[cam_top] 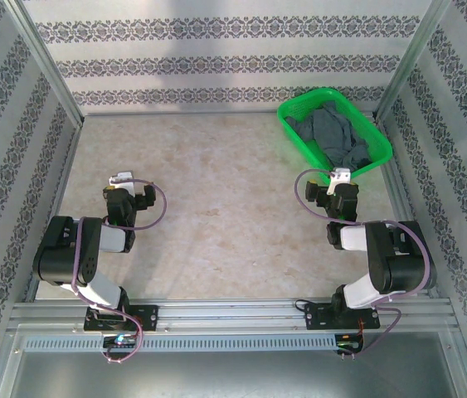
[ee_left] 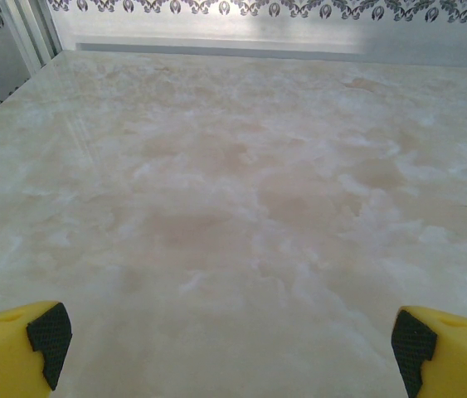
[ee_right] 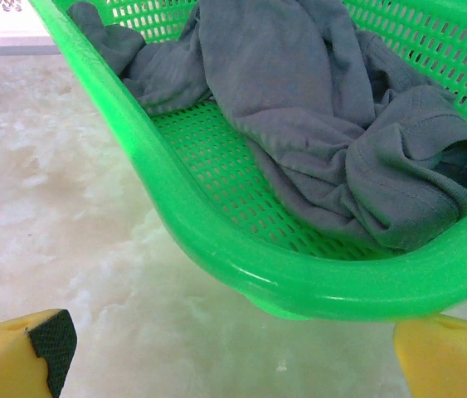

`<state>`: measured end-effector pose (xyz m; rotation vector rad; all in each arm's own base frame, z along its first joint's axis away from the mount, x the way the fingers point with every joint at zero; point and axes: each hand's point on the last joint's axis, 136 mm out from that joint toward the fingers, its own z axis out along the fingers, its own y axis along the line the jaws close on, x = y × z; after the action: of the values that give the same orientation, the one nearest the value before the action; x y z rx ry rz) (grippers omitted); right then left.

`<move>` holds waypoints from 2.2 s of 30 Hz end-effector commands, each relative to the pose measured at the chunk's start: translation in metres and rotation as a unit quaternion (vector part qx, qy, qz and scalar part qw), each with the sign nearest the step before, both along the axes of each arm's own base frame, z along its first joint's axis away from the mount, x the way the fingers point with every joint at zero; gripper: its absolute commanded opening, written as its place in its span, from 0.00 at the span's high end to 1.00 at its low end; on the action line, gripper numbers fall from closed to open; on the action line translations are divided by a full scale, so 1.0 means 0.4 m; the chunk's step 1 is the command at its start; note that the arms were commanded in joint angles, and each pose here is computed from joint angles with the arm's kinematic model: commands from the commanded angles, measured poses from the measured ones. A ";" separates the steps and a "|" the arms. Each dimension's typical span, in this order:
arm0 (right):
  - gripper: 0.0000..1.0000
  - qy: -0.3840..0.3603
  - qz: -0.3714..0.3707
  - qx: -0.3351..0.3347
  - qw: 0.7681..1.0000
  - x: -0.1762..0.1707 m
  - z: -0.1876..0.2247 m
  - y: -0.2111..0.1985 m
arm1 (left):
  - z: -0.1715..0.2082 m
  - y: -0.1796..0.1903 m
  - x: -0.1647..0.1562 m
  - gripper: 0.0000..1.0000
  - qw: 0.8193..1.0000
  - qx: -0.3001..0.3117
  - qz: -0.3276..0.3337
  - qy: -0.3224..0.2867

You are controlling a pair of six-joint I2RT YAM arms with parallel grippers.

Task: Fold and stack the t-shirts

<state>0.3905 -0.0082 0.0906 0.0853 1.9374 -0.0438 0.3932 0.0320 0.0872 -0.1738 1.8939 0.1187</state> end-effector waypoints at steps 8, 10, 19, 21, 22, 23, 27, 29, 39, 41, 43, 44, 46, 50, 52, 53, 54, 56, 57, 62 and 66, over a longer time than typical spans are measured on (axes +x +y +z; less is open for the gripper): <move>0.02 -0.117 -0.045 0.062 0.990 -0.041 0.416 0.060 | 0.274 -0.037 -0.043 0.00 0.998 0.000 0.040 -0.052; 0.02 -0.088 -0.097 0.174 0.976 -0.062 0.454 0.022 | 0.333 -0.024 -0.070 0.00 0.987 -0.124 0.098 -0.015; 0.09 0.098 -0.234 0.200 0.946 0.135 0.380 -0.121 | 0.421 -0.249 0.121 0.00 0.939 -0.337 -0.053 0.054; 0.11 0.152 -0.250 0.220 0.931 0.180 0.322 -0.142 | 0.437 -0.344 0.139 0.00 0.933 -0.336 -0.106 0.071; 0.12 0.179 -0.249 0.231 0.924 0.208 0.284 -0.141 | 0.439 -0.387 0.143 0.00 0.928 -0.340 -0.128 0.079; 0.12 0.204 -0.248 0.239 0.916 0.232 0.244 -0.140 | 0.440 -0.428 0.143 0.00 0.924 -0.341 -0.148 0.084; 0.14 0.246 -0.237 0.258 0.904 0.313 0.114 -0.122 | 0.425 -0.547 0.120 0.04 0.912 -0.350 -0.190 0.101; 0.19 0.275 -0.236 0.265 0.894 0.339 0.047 -0.112 | 0.410 -0.590 0.104 0.08 0.903 -0.362 -0.202 0.113; 0.46 0.328 -0.238 0.306 0.861 0.417 -0.111 -0.091 | 0.411 -0.643 0.037 0.23 0.894 -0.367 -0.219 0.135; 0.74 0.319 -0.244 0.311 0.861 0.425 -0.106 -0.107 | 0.419 -0.635 0.029 0.28 0.897 -0.362 -0.218 0.133; 1.00 0.293 -0.260 0.298 0.870 0.424 -0.067 -0.140 | 0.429 -0.627 0.021 0.33 0.899 -0.356 -0.218 0.132; 1.00 0.271 -0.270 0.289 0.878 0.421 -0.032 -0.161 | 0.431 -0.623 0.016 0.35 0.901 -0.354 -0.216 0.131; 1.00 0.215 -0.270 0.275 0.897 0.424 0.063 -0.186 | 0.433 -0.613 0.006 0.39 0.903 -0.350 -0.212 0.130; 1.00 0.108 -0.214 0.263 0.935 0.432 0.308 -0.162 | 0.427 -0.589 -0.014 0.45 0.908 -0.344 -0.198 0.131; 1.00 0.060 -0.175 0.256 0.949 0.422 0.435 -0.120 | 0.419 -0.577 -0.020 0.46 0.912 -0.338 -0.189 0.133; 1.00 0.034 -0.156 0.252 0.954 0.412 0.501 -0.098 | 0.414 -0.570 -0.023 0.46 0.915 -0.334 -0.184 0.136; 1.00 0.011 -0.140 0.251 0.958 0.402 0.558 -0.077 | 0.412 -0.565 -0.024 0.47 0.916 -0.331 -0.180 0.137; 1.00 -0.044 -0.107 0.254 0.960 0.366 0.695 -0.033 | 0.407 -0.555 -0.027 0.47 0.919 -0.326 -0.174 0.138; 1.00 -0.068 -0.091 0.255 0.960 0.349 0.755 -0.013 | 0.405 -0.549 -0.026 0.47 0.920 -0.325 -0.169 0.138; 1.00 -0.210 0.018 0.234 0.949 0.211 1.104 0.152 | 0.399 -0.509 -0.026 0.47 0.929 -0.313 -0.140 0.138; 1.00 -0.253 0.093 0.236 0.934 0.115 1.251 0.294 | 0.399 -0.456 -0.037 0.47 0.943 -0.287 -0.100 0.137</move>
<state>0.4672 0.0885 0.5339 0.3079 1.5348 0.5079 0.3854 -0.1759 0.2445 -0.3353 2.1669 -0.7072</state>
